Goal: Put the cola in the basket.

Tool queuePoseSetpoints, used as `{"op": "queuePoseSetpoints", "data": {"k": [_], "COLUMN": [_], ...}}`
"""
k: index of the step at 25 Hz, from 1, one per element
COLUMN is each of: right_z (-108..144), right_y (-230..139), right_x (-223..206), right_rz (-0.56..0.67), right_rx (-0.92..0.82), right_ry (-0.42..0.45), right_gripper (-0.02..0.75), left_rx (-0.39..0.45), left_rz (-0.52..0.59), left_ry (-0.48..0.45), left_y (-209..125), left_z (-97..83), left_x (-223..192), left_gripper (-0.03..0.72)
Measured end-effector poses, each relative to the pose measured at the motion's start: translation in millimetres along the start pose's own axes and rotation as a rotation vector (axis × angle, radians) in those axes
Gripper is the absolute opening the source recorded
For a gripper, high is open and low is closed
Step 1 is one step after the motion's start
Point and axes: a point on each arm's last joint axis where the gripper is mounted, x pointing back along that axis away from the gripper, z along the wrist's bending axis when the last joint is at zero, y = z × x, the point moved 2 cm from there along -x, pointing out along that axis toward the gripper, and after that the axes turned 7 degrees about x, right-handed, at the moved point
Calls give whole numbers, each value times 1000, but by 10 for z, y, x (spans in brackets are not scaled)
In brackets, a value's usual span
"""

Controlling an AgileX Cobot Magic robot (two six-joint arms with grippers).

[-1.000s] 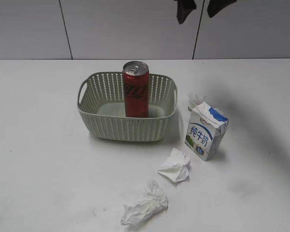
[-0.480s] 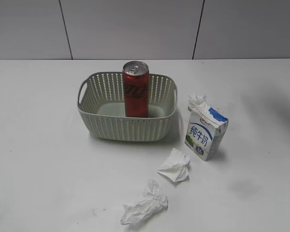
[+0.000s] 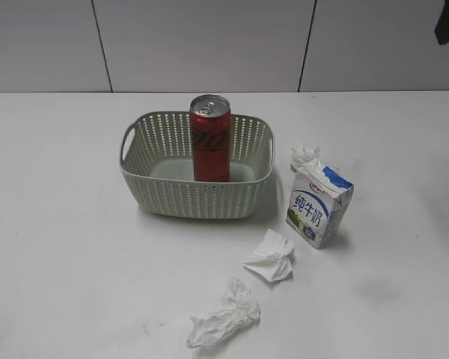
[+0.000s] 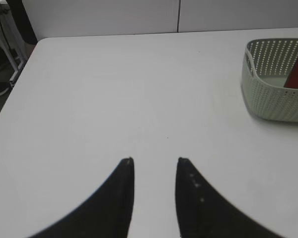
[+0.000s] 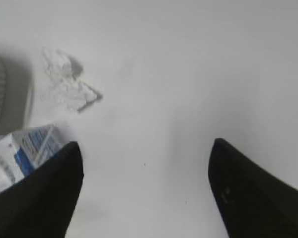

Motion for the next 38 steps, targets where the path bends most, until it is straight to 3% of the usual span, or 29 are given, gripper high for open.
{"op": "queuePoseSetpoints", "data": {"k": [6,20,26,38], "right_z": [64,184,225,290], "right_y": [-612,-1899,-2319,-2915], "right_x": [120,62,64,229], "right_rz": [72,89,88,-36], "right_rx": [1,0,-1,-12], "right_ry": [9,12,13,4], "right_gripper": [593,593,593,591], "left_rx": [0,0,0,0], "left_rz": [0,0,0,0], "left_ry": [0,0,0,-1], "left_y": [0,0,0,0], "left_z": [0,0,0,-1], "left_x": [0,0,0,0], "left_gripper": [229,229,229,228]}}
